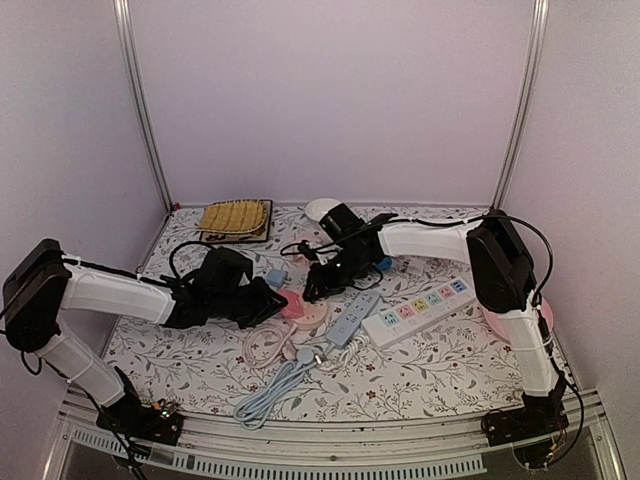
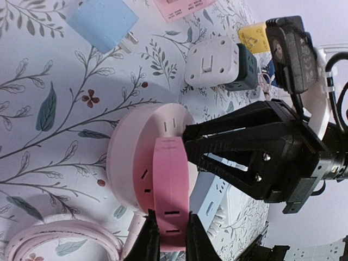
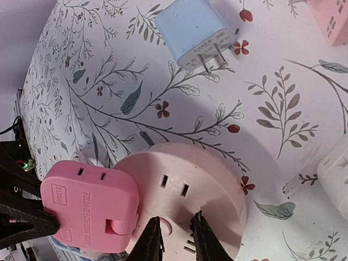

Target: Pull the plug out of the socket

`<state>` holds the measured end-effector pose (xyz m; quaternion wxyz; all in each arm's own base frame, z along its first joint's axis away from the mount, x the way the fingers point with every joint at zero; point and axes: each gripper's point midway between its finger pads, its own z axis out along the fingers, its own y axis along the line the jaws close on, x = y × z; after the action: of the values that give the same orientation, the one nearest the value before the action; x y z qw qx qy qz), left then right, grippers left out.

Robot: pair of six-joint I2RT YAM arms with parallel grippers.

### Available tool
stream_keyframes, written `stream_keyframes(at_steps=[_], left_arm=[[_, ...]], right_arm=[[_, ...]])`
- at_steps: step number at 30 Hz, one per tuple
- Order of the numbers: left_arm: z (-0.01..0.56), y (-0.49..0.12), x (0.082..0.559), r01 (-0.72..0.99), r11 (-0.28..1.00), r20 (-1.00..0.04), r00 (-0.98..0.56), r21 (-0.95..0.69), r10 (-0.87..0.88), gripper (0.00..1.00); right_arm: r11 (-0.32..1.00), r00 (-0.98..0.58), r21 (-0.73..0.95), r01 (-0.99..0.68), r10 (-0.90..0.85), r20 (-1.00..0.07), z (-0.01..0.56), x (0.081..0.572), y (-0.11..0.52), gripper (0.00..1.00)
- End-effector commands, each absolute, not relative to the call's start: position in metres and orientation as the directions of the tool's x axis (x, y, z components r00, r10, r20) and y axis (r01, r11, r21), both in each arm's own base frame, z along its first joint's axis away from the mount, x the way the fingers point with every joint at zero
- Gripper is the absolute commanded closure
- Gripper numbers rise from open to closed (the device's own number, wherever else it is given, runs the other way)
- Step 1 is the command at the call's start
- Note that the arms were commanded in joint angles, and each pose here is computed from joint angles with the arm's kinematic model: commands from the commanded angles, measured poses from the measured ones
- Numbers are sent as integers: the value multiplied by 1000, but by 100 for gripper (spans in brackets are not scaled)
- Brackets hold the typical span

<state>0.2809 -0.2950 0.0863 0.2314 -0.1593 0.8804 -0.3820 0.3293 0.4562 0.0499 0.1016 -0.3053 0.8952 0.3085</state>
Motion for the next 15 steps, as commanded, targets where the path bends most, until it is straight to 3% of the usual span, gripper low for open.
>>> stream_keyframes(at_steps=[1,15], left_arm=[[150,-313,289,78,510,-348,-817,-857,-459,100],[155,-317,290,94,444,-316,-831,-891,-458,100]], right_arm=[[722,-827,408,-559,-519,-214,-15,318,425,78],[727,-825,393,-564,-520,-221,-14,322,426,78]])
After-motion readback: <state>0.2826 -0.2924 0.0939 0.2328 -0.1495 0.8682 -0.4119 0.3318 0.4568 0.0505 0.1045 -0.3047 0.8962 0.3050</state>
